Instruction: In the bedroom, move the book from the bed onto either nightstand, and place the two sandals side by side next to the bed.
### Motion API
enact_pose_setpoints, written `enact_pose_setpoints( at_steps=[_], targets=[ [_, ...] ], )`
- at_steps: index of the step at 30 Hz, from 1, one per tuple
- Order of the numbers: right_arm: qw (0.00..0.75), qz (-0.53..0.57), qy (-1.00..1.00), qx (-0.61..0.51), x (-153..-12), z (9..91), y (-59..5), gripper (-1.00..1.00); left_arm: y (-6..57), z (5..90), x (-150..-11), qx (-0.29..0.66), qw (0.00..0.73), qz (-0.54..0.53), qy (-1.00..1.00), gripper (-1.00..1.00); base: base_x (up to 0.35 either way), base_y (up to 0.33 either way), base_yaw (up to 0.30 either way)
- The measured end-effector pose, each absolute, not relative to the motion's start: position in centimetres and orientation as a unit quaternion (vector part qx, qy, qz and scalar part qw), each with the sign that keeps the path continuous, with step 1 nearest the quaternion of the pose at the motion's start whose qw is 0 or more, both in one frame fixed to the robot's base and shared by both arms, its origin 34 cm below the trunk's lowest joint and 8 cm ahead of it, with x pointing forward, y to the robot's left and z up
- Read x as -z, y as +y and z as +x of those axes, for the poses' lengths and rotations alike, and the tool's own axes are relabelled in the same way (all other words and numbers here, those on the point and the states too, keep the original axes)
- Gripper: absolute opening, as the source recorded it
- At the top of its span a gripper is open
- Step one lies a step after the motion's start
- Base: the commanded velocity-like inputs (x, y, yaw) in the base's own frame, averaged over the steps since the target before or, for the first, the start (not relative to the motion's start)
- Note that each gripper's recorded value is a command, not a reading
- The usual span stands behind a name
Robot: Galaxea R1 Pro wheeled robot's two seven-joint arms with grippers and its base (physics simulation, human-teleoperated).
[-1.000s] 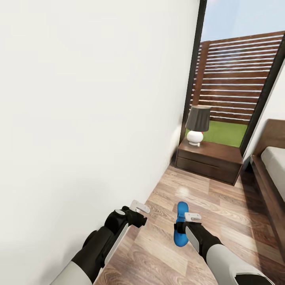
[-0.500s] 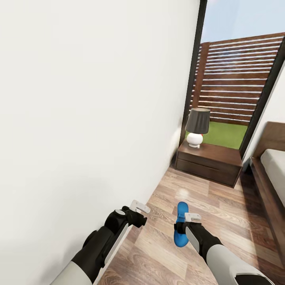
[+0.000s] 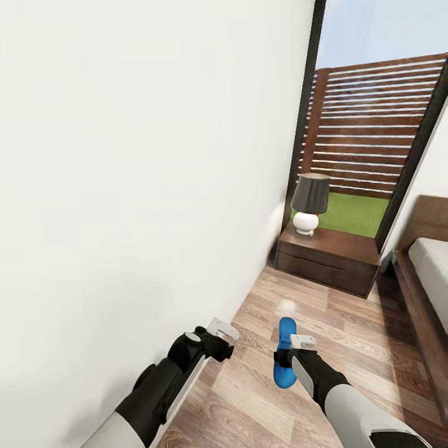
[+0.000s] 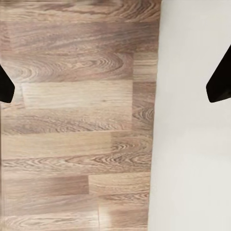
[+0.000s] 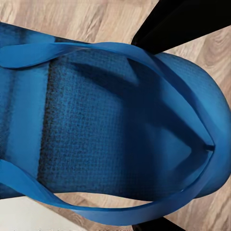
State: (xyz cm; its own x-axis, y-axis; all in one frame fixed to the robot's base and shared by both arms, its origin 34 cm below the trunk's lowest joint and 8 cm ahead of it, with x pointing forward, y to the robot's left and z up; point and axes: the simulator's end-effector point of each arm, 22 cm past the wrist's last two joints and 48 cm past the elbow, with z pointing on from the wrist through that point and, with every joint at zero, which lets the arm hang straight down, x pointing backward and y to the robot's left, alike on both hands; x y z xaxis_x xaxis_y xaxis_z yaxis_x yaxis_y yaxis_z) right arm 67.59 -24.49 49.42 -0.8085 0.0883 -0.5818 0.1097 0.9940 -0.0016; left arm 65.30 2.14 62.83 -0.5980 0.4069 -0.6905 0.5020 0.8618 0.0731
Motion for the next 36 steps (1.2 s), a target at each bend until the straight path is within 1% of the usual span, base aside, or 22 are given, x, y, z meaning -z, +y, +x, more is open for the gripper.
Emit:
enact_pose_setpoints(
  at_steps=[36],
  targets=[
    [0.304,0.052,0.951,0.018,-56.5,68.6,-24.5,-1.0,1.7,66.0,-69.7,0.063,0.366,0.264,0.89,1.0,0.0,0.0,0.0]
  ],
)
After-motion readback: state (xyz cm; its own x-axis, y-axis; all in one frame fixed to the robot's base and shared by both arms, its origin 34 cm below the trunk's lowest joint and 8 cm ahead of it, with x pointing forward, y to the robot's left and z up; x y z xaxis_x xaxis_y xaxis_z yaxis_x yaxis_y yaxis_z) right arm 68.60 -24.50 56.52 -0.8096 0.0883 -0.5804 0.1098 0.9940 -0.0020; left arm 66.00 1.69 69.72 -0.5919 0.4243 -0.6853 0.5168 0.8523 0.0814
